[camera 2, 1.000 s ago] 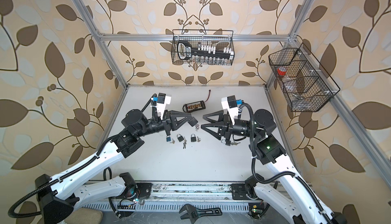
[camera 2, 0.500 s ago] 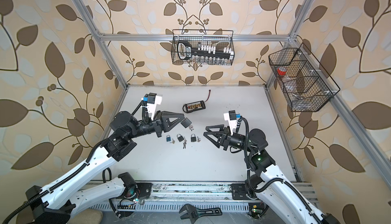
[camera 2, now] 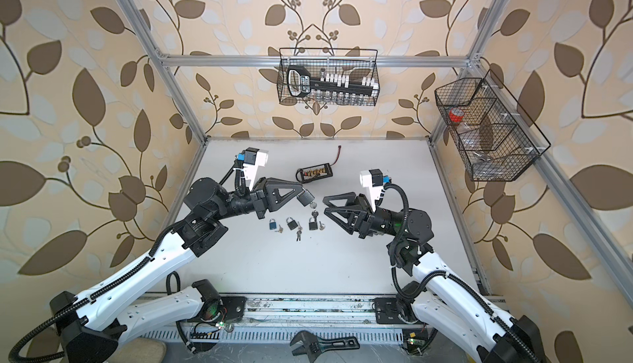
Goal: Lock with the key
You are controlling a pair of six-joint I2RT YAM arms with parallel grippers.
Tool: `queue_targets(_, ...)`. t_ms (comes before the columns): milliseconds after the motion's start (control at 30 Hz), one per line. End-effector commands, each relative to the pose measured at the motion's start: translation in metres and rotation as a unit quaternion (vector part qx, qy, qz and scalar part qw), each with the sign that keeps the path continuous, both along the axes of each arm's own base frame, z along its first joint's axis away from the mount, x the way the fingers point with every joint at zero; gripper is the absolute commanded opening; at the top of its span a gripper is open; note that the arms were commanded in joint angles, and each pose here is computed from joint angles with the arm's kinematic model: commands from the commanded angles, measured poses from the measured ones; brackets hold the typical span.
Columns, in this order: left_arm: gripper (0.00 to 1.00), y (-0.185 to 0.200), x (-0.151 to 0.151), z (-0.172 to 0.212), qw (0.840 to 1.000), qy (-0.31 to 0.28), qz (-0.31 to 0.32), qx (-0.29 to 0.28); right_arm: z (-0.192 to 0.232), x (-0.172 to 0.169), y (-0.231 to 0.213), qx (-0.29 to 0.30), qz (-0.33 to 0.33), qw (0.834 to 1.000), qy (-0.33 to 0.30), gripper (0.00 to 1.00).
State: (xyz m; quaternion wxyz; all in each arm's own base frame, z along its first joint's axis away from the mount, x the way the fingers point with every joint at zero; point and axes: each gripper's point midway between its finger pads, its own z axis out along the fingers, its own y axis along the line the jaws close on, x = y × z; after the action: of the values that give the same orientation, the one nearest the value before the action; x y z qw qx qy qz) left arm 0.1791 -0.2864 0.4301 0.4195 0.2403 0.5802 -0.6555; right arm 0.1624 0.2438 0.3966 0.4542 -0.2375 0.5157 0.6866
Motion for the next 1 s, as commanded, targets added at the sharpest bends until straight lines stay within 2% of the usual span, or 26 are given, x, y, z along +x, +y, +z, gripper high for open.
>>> queue_targets(0, 0.0, 0.005, -0.012, 0.022, 0.999, -0.039, -0.013, -0.028, 0.01, -0.009, 0.004, 0.002, 0.021, 1.0, -0.022, 0.47)
queue_targets(300, 0.0, 0.003, -0.011, 0.023, 0.999, -0.04, -0.019, -0.027, 0.013, -0.01, 0.017, -0.006, 0.038, 0.999, -0.025, 0.39)
queue_targets(567, 0.0, 0.002, -0.011, 0.019, 0.999, -0.037, -0.02, -0.023, 0.01, -0.011, 0.018, -0.006, 0.038, 0.999, -0.02, 0.18)
queue_targets(767, 0.0, 0.005, -0.011, 0.015, 0.999, -0.035, -0.011, -0.021, 0.007, -0.013, 0.015, -0.009, 0.034, 0.999, -0.017, 0.05)
queue_targets(867, 0.0, 0.006, -0.011, 0.015, 0.999, -0.034, -0.007, -0.021, 0.003, -0.013, 0.014, -0.014, 0.028, 0.999, -0.013, 0.0)
queue_targets(967, 0.0, 0.008, -0.011, 0.016, 0.999, -0.036, -0.003, -0.019, -0.004, -0.015, 0.013, -0.021, 0.027, 0.999, -0.002, 0.0)
